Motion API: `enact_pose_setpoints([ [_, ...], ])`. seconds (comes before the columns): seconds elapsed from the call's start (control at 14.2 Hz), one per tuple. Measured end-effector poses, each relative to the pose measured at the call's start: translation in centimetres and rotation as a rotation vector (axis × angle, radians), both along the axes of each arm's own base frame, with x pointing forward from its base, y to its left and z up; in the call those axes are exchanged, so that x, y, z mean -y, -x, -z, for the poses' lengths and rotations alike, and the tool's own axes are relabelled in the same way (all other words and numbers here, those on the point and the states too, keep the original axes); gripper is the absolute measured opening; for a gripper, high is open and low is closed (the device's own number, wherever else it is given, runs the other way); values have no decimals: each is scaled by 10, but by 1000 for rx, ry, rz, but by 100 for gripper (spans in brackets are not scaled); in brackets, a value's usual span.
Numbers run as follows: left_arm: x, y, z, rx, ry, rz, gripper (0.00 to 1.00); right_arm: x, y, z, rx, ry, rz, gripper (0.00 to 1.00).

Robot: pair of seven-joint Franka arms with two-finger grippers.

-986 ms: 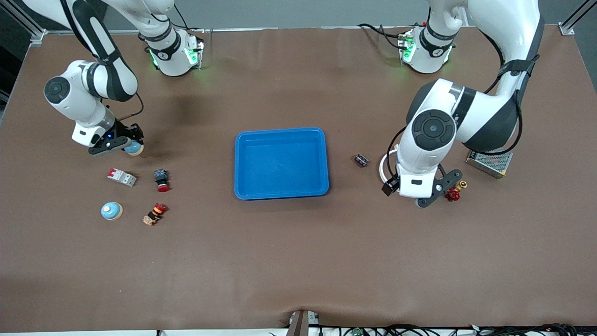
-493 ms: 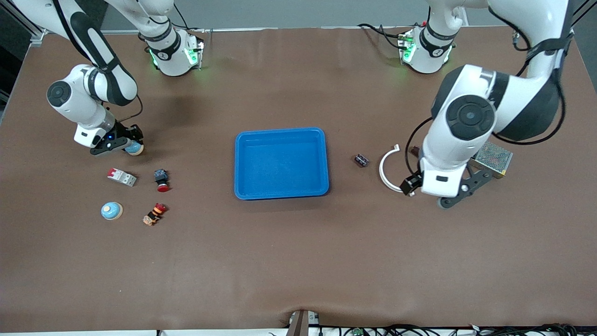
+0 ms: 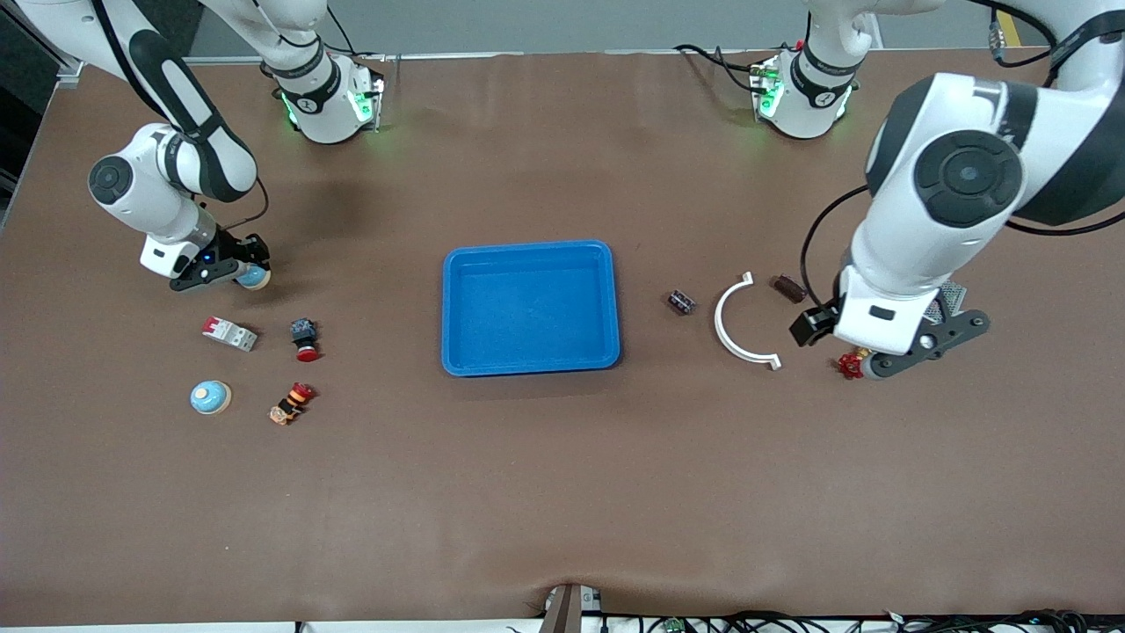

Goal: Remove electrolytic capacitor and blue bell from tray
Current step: 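Lower the bell beside the buttons while the left arm returns to rest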

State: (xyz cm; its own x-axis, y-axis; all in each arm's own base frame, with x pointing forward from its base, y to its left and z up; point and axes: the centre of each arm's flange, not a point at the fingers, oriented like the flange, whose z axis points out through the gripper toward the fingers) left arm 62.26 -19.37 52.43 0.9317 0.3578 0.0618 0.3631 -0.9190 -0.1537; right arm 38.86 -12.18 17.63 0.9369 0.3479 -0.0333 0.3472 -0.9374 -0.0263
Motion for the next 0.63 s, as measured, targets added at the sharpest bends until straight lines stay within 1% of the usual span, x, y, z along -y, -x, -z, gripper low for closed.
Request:
enact_pose_setpoints([
  [0.21,-16,2,-24,21,11,66,100,0,0,0,0,0,0,66],
  [0.28,-19,6,-36,33,14,92,100,0,0,0,0,0,1,70],
  [0.49,-28,18,-67,41,41,210,100,0,0,0,1,0,-1,99],
  [0.63,-46,24,-83,34,73,316,100,0,-2,-1,7,1,-1,100],
])
